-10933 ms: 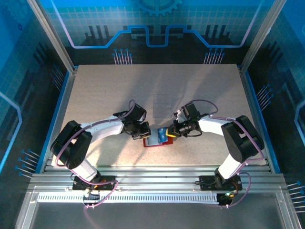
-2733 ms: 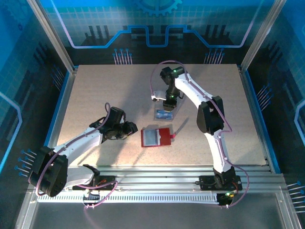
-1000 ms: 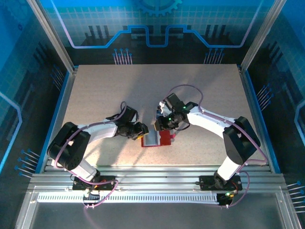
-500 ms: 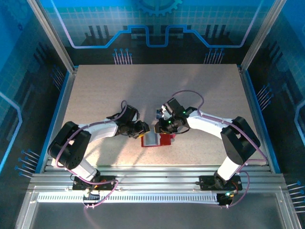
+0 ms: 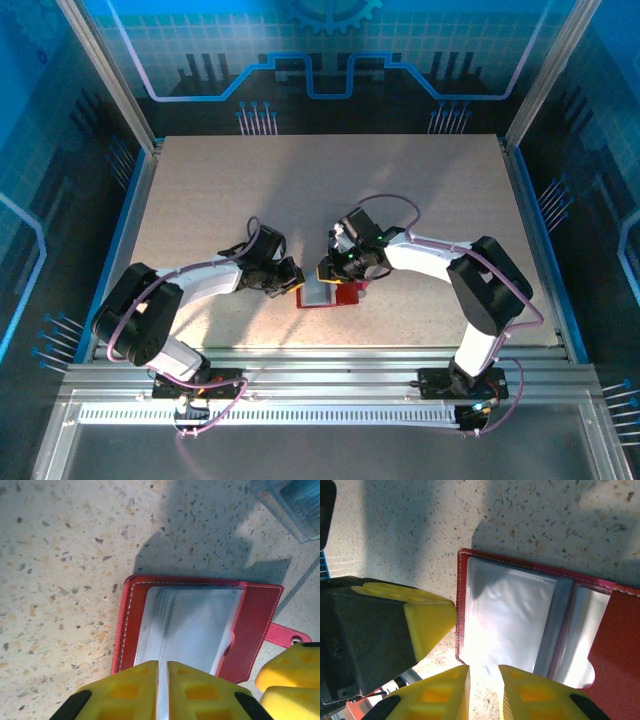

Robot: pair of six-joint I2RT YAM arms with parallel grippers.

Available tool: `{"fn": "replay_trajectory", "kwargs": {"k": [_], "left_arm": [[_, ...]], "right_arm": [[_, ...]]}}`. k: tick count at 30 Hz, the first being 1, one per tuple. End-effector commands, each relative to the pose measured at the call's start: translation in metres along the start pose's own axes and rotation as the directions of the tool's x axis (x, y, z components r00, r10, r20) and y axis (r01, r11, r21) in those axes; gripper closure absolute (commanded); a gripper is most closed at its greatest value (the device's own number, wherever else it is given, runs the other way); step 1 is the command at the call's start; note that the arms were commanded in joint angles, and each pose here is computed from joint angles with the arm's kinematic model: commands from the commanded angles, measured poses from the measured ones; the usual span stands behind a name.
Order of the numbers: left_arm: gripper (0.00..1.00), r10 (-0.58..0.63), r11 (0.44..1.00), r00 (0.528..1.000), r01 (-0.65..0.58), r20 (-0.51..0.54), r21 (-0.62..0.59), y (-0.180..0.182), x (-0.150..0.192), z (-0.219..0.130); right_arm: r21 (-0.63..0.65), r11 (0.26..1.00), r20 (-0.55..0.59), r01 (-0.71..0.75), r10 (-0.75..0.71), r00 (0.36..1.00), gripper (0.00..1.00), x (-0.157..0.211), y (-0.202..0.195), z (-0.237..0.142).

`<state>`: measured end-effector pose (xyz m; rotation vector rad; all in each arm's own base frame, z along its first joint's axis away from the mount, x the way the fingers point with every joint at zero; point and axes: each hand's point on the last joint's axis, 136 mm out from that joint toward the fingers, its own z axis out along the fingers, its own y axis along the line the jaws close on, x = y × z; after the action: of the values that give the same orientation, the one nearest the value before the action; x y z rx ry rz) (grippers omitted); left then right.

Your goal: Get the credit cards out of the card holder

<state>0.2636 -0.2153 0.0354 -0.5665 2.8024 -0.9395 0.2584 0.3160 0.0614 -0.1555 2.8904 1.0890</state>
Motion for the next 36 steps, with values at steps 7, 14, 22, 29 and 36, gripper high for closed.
{"fn": "replay_trajectory", "kwargs": {"k": [7, 14, 22, 29, 36], "left_arm": [[0.91, -0.014, 0.998, 0.999, 0.012, -0.035, -0.054, 0.016, 0.01, 0.003], [0.92, -0.019, 0.998, 0.999, 0.016, -0.041, -0.067, 0.02, 0.012, 0.006], [0.93, -0.023, 0.997, 0.999, 0.019, -0.047, -0.079, 0.025, 0.012, 0.007], [0.93, -0.035, 0.995, 0.998, 0.03, -0.051, -0.094, 0.033, 0.012, 0.009], [0.93, -0.042, 0.994, 0.998, 0.037, -0.054, -0.1, 0.039, 0.011, 0.009]], "right_arm": [[-0.047, 0.999, -0.052, 0.005, -0.007, 0.999, 0.76, 0.004, 0.013, 0.014], [-0.044, 0.999, -0.069, -0.002, -0.001, 0.998, 0.72, 0.005, 0.01, 0.021], [-0.025, 1.0, -0.082, -0.012, 0.01, 0.997, 0.66, 0.008, 0.003, 0.026], [0.011, 1.0, -0.086, -0.017, 0.018, 0.996, 0.62, 0.01, -0.006, 0.028], [0.061, 0.998, -0.09, -0.008, 0.014, 0.996, 0.61, 0.013, -0.014, 0.026]]}}
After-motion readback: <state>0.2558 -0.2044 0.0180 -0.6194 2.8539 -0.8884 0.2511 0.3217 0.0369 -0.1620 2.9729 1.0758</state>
